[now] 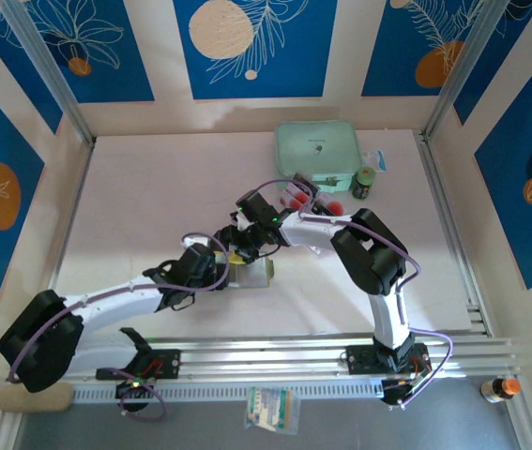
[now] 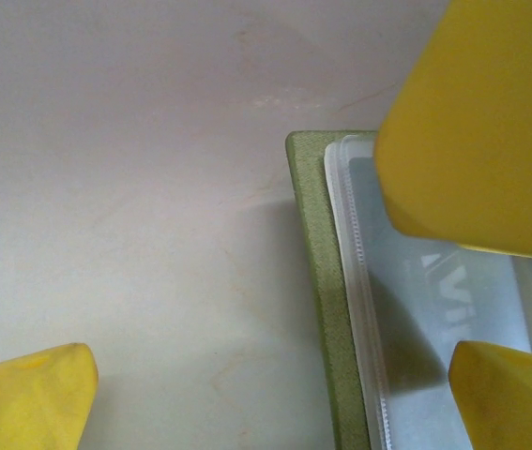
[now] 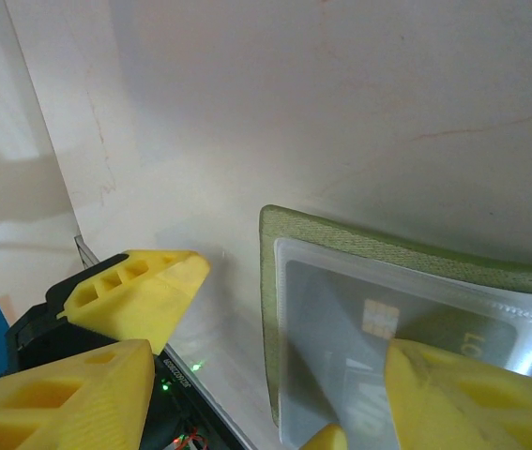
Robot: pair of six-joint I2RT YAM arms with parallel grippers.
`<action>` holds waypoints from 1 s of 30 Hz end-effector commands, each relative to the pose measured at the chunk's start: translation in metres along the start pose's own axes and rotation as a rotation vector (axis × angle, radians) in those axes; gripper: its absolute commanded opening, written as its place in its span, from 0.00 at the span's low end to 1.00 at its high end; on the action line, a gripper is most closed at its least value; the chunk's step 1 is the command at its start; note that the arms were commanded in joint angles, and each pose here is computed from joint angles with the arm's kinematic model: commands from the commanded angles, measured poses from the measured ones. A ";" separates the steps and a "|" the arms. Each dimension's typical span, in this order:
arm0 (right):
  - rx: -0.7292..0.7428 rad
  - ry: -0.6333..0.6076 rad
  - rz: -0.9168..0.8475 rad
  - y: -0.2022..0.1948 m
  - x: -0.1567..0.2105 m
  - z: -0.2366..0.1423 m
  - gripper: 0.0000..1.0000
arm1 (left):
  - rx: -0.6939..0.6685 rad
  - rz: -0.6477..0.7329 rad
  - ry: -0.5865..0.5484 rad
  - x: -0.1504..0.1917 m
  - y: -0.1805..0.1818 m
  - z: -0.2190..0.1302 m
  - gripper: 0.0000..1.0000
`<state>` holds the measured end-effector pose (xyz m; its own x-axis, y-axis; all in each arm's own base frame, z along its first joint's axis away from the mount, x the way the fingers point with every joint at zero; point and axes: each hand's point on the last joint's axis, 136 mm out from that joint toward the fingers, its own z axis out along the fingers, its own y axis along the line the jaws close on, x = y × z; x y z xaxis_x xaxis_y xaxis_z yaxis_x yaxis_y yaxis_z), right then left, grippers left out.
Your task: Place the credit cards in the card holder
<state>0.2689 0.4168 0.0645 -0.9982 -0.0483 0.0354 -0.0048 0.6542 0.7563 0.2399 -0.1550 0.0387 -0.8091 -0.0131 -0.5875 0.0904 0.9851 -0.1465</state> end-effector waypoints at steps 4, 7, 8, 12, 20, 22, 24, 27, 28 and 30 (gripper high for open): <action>-0.036 -0.002 -0.009 0.009 -0.003 -0.015 0.65 | -0.059 -0.004 -0.019 -0.004 0.012 0.002 0.95; -0.026 -0.041 -0.028 0.010 -0.010 -0.034 0.65 | -0.071 -0.011 -0.019 0.000 0.017 0.001 0.96; -0.018 -0.057 -0.039 0.009 -0.013 -0.042 0.65 | -0.072 -0.014 -0.020 0.001 0.018 0.001 0.95; 0.065 -0.128 -0.069 -0.006 -0.025 -0.077 0.65 | -0.077 -0.015 -0.020 0.004 0.020 0.001 0.96; 0.351 -0.251 -0.166 -0.062 -0.044 -0.159 0.64 | -0.079 -0.013 -0.010 0.009 0.022 0.004 0.96; 0.426 -0.267 -0.195 -0.074 -0.048 -0.177 0.64 | -0.078 -0.013 -0.008 0.010 0.022 0.005 0.95; 0.498 -0.282 -0.220 -0.086 -0.050 -0.192 0.63 | -0.077 -0.014 -0.006 0.010 0.022 0.006 0.95; 0.597 -0.296 -0.260 -0.100 -0.053 -0.211 0.62 | -0.077 -0.015 -0.005 0.011 0.022 0.006 0.95; 0.626 -0.293 -0.269 -0.105 -0.053 -0.216 0.61 | -0.077 -0.015 -0.006 0.010 0.022 0.006 0.95; 0.677 -0.286 -0.288 -0.112 -0.054 -0.222 0.60 | -0.076 -0.013 -0.006 0.010 0.022 0.006 0.95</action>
<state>0.3400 0.2033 0.1146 -0.9448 -0.0530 -0.3235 -0.1512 0.9460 0.2867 0.2372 -0.1413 0.0291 -0.8037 -0.0112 -0.5950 0.0620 0.9928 -0.1024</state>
